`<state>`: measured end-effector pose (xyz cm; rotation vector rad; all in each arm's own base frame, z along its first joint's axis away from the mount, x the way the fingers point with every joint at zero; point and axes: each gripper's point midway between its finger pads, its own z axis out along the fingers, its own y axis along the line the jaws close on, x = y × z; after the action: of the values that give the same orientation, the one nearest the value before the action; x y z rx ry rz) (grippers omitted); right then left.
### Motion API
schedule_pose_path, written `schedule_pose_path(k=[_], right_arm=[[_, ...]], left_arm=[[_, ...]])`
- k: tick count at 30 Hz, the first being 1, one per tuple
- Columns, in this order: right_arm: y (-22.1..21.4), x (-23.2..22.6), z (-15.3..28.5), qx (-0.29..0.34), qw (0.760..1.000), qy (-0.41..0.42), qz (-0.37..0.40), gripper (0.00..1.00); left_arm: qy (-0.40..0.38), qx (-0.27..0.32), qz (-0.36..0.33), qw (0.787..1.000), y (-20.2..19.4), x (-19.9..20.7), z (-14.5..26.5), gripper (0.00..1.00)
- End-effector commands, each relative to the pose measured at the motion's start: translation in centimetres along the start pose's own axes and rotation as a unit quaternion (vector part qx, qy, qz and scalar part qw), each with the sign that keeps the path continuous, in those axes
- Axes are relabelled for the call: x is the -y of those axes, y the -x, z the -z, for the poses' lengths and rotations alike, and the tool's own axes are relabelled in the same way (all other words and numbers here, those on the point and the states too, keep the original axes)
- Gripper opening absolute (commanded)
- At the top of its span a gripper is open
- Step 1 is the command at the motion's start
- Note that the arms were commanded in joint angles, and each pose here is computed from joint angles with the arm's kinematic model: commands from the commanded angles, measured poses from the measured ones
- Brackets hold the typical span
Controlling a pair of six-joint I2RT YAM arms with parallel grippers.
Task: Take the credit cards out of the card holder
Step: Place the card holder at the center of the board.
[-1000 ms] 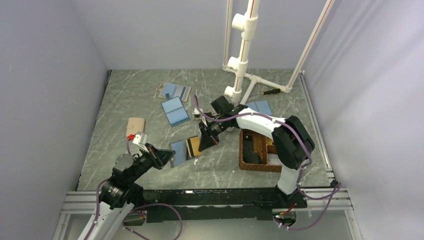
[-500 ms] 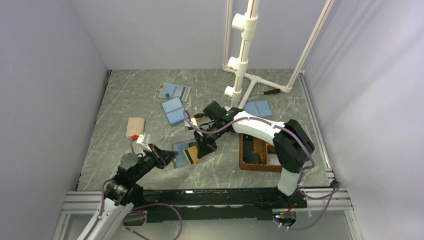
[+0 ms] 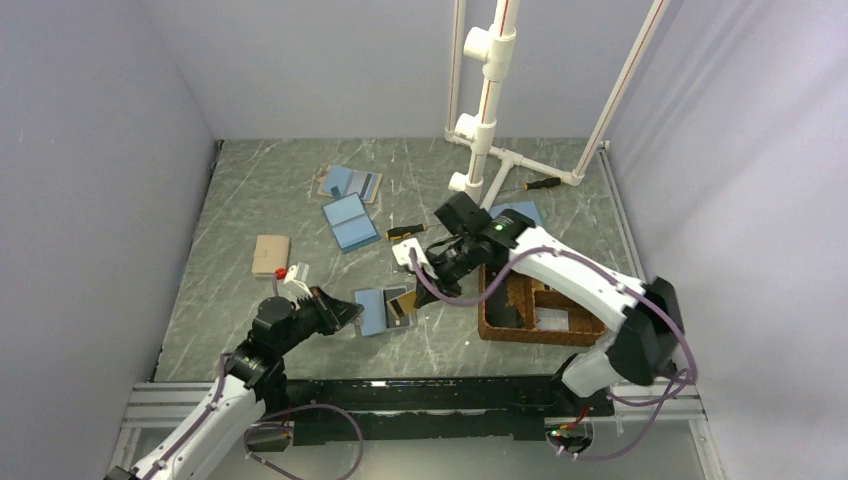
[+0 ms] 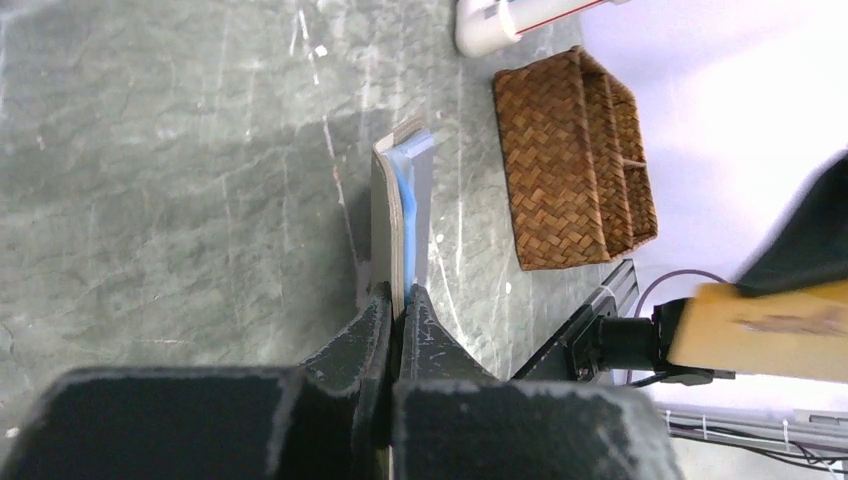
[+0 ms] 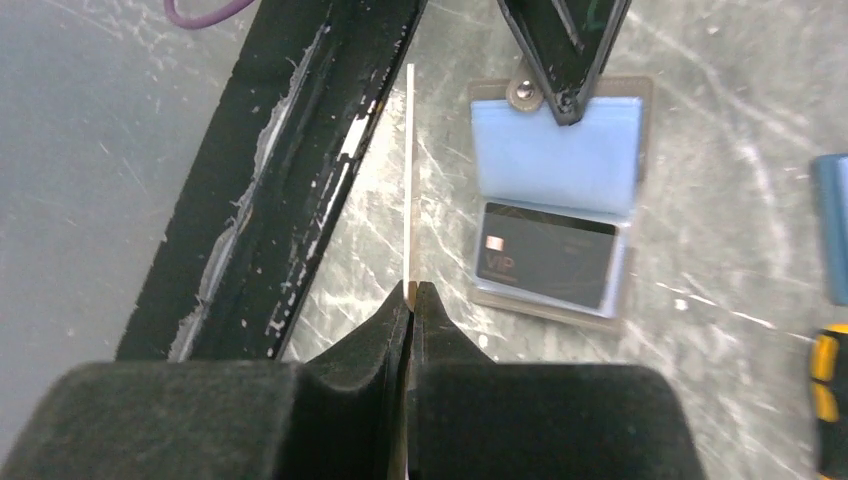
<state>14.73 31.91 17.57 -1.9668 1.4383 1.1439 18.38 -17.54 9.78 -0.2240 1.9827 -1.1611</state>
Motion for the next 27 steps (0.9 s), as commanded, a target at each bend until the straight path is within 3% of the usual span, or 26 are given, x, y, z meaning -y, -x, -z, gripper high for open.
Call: schedule_pose_path(k=[1, 11, 27], right_arm=[[0.1, -1.4, 3.2, -0.026, 0.994, -0.040, 0.101, 0.00], [-5.1, -2.7, 10.4, -0.109, 0.975, -0.164, 0.104, 0.00], [-12.9, -4.7, 20.6, -0.274, 0.893, -0.358, -0.010, 0.00]], left_arm=[[-0.009, 0.010, 0.023, 1.000, 1.3, 1.2, -0.7, 0.00], [0.116, -0.030, 0.072, 0.990, -0.6, -3.7, -1.3, 0.00], [0.173, -0.058, 0.092, 0.979, -2.1, -5.8, -0.6, 0.00]])
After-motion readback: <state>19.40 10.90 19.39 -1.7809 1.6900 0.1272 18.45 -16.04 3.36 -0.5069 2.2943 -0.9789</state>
